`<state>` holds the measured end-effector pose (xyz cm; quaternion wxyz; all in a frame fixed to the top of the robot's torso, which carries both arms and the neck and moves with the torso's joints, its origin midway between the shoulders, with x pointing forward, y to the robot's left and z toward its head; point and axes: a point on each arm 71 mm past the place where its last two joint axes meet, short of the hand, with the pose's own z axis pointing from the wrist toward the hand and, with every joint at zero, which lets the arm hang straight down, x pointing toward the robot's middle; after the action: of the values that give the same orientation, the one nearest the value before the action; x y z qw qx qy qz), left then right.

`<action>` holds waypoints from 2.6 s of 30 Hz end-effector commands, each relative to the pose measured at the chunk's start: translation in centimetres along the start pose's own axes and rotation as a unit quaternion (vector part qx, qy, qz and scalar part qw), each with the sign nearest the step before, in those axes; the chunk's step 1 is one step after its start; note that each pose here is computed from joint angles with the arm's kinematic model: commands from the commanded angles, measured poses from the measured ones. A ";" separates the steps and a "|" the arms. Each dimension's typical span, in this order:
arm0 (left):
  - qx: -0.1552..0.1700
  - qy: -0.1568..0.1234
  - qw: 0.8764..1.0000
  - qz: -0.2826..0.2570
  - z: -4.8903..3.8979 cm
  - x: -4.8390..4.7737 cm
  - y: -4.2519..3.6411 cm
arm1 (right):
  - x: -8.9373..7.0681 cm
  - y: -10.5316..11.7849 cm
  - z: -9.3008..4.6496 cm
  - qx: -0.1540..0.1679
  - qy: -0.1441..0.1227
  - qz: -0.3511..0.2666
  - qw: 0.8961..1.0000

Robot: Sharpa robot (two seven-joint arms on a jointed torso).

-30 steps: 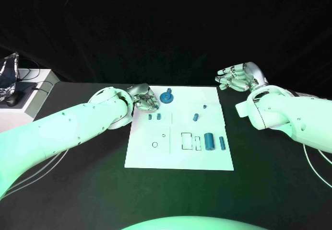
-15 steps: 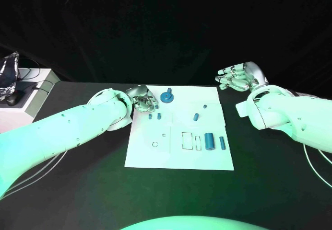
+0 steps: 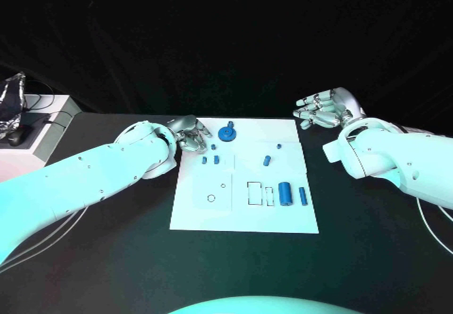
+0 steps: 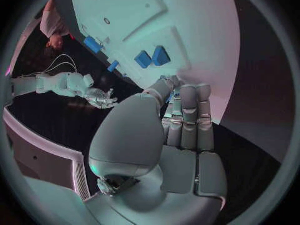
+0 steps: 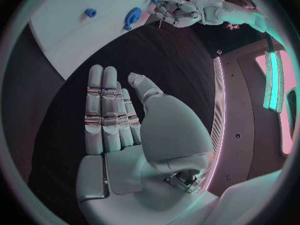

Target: Assemble the parts on the task board

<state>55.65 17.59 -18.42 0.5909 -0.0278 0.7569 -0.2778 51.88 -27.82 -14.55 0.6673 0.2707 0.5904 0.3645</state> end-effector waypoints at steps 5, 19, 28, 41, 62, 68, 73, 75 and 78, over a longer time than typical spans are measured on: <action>-0.006 -0.033 0.996 -0.088 -0.55 -1.55 1.50 | 2.0 0.0 -0.2 -0.029 0.138 -0.112 0.984; 0.074 -0.070 0.897 -0.430 -4.40 -2.93 4.84 | 4.0 0.4 -0.2 -0.088 0.149 -0.342 0.924; 0.084 -0.074 0.855 -0.507 -6.69 -2.01 5.40 | 5.6 0.4 0.2 -0.088 0.147 -0.398 0.901; 0.088 -0.075 0.851 -0.513 -7.20 -1.58 4.84 | 7.4 0.1 0.3 -0.084 0.168 -0.408 0.893; 0.086 -0.078 0.851 -0.513 -7.31 -1.61 4.61 | 8.3 -1.0 0.0 -0.070 0.190 -0.418 0.886; 0.085 -0.081 0.851 -0.512 -7.34 -1.66 4.68 | 8.4 -0.8 -0.1 -0.080 0.191 -0.403 0.892; 0.085 -0.082 0.851 -0.512 -7.34 -1.69 4.76 | 8.4 -0.7 -0.1 -0.085 0.178 -0.397 0.896; 0.084 -0.083 0.851 -0.512 -7.34 -1.70 4.82 | 8.3 -0.6 -0.1 -0.085 0.167 -0.397 0.898; 0.083 -0.084 0.851 -0.512 -7.35 -1.73 4.91 | 8.0 -0.6 -0.1 -0.085 0.149 -0.395 0.902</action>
<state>50.88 25.22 -18.19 0.4244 -0.3854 0.5641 -0.5942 52.33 -21.74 -19.82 0.6687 -0.1053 0.7198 0.1537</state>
